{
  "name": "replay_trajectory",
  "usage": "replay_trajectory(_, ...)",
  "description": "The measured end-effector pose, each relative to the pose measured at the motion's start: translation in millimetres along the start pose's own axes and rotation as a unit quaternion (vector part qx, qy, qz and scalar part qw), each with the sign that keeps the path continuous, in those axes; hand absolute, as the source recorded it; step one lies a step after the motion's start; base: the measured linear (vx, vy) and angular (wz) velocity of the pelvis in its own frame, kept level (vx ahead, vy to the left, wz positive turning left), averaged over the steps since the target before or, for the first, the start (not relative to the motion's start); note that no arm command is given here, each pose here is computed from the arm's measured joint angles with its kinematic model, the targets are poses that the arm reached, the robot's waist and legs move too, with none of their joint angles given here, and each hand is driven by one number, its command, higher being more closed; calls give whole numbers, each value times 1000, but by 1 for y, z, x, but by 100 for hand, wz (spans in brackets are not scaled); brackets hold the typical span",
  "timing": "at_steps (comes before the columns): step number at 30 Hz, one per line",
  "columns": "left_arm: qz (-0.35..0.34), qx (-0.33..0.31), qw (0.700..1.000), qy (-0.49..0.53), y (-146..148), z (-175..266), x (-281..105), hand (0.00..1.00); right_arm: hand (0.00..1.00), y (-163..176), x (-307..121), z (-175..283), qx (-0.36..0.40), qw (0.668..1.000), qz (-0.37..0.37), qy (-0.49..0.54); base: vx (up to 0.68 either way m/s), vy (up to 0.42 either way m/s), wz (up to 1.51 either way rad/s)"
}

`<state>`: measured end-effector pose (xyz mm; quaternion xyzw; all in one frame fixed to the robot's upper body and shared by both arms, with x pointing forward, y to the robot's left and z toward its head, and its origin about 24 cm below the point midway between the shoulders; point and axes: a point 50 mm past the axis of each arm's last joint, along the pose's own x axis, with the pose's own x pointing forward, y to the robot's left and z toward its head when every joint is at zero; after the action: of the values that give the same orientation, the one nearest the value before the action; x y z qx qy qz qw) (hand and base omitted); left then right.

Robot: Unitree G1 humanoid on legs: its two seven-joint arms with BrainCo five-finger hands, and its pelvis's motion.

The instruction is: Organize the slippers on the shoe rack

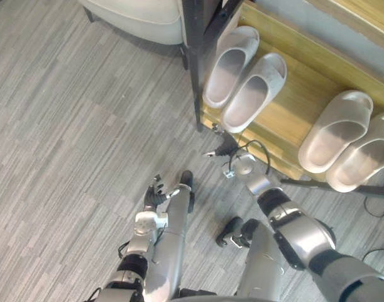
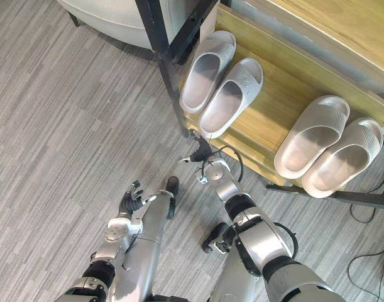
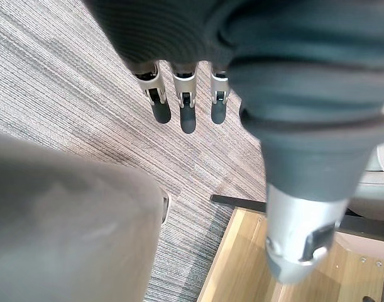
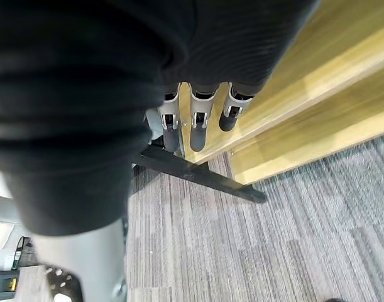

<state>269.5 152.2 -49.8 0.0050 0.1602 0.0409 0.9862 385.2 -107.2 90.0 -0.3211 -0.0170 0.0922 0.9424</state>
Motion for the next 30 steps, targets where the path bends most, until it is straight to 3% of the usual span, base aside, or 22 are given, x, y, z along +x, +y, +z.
replay_trajectory(8, -1, -1, 1000, -5, -1, 3, 1, 0, 0, -23, 8, 14, -35, 998, -40, -19, 0, 0, 0)
replay_trajectory(20, 0, -6, 1000, -6, -1, 3, 1, 0, 0, -24, 9, 14, -32, 998, -48, -15, -6, 2, 1)
replay_trajectory(30, 4, -13, 1000, 8, -1, -1, 2, 0, 0, 21, 0, 11, 14, 1000, -7, -4, -2, 0, -2)
